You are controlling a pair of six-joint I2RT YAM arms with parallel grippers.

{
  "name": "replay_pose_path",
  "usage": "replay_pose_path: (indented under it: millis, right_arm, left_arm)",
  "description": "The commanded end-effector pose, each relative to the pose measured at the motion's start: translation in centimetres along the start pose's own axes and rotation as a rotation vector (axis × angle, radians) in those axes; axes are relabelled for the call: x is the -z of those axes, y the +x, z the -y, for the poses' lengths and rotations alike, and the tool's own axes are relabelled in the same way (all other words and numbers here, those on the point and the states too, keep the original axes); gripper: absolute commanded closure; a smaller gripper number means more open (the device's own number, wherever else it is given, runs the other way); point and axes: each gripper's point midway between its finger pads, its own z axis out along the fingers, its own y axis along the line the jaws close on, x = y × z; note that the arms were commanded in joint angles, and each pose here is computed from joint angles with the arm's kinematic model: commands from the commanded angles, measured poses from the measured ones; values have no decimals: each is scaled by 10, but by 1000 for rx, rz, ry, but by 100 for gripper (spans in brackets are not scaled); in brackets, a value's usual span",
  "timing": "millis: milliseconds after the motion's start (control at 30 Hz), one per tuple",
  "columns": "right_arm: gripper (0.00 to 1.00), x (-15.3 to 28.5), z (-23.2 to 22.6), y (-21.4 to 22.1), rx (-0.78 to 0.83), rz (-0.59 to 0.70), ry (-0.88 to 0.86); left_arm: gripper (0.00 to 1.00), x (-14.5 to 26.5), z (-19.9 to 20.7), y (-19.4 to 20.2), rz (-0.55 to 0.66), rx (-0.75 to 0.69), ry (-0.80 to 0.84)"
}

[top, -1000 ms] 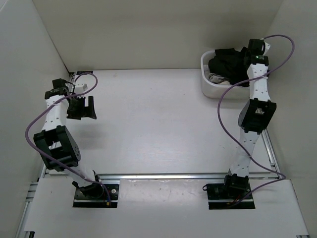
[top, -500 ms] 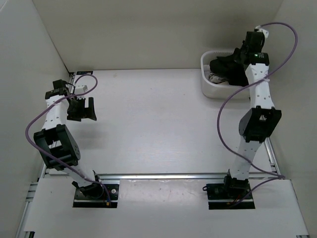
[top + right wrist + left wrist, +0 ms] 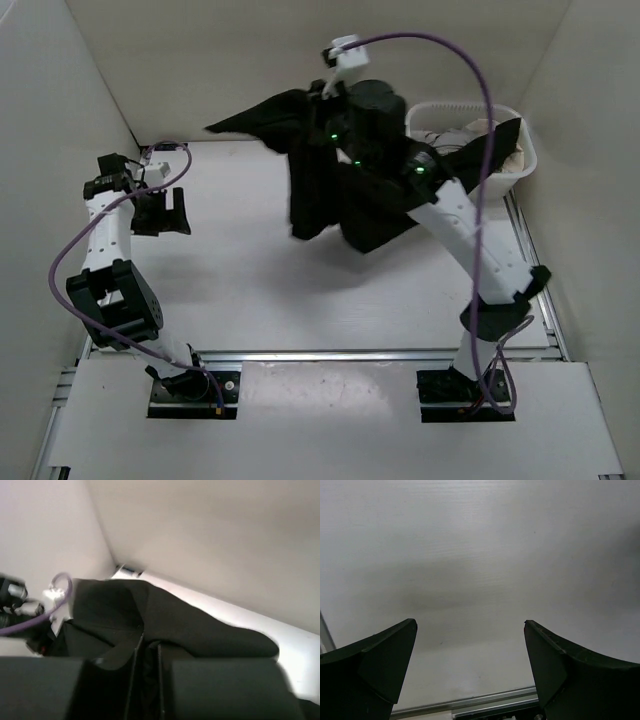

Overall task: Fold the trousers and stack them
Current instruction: Grab the trousers from the pile

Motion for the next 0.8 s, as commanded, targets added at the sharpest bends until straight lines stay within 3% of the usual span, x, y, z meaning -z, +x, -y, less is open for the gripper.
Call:
replay_pose_path:
  millis: [0, 67, 100, 133, 233, 333, 367, 400, 467, 500, 567, 667, 767]
  right_arm:
    - [39, -45, -25, 102, 8, -253, -27]
    - [20, -49, -28, 131, 8, -335, -35]
    - [3, -47, -24, 152, 17, -401, -20]
    - [1, -43, -26, 164, 12, -442, -31]
    - [1, -33, -9, 169, -19, -474, -13]
    - [1, -8, 50, 208, -46, -566, 141]
    - [1, 3, 65, 179, -90, -505, 185]
    - [1, 18, 87, 214, -149, -583, 274]
    - [1, 50, 140, 223, -274, -581, 435]
    - [1, 77, 163, 277, -356, -675, 552]
    - [1, 99, 209, 286, -482, -579, 662]
    - [1, 106, 246, 324, -535, -530, 715]
    - [1, 87, 255, 360, -506, -643, 711]
  left_arm:
    - [0, 35, -14, -27, 113, 38, -71]
    - [0, 40, -24, -28, 119, 50, -108]
    - [0, 42, -29, -27, 121, 63, -115]
    - [0, 42, -31, -26, 118, 64, -126]
    - [0, 42, -33, -25, 114, 54, -137]
    - [0, 44, -24, -27, 128, -2, -86]
    - [0, 42, -15, -30, 134, -36, -53]
    - [0, 33, 1, -24, 107, -88, 2]
    - [0, 23, 15, -17, 76, -136, 32]
    - [0, 13, 21, -14, 54, -157, 49]
    - [0, -16, 39, 6, -52, -187, 98]
    - [0, -55, 52, 29, -189, -245, 100]
    - [0, -74, 69, 32, -218, -261, 151]
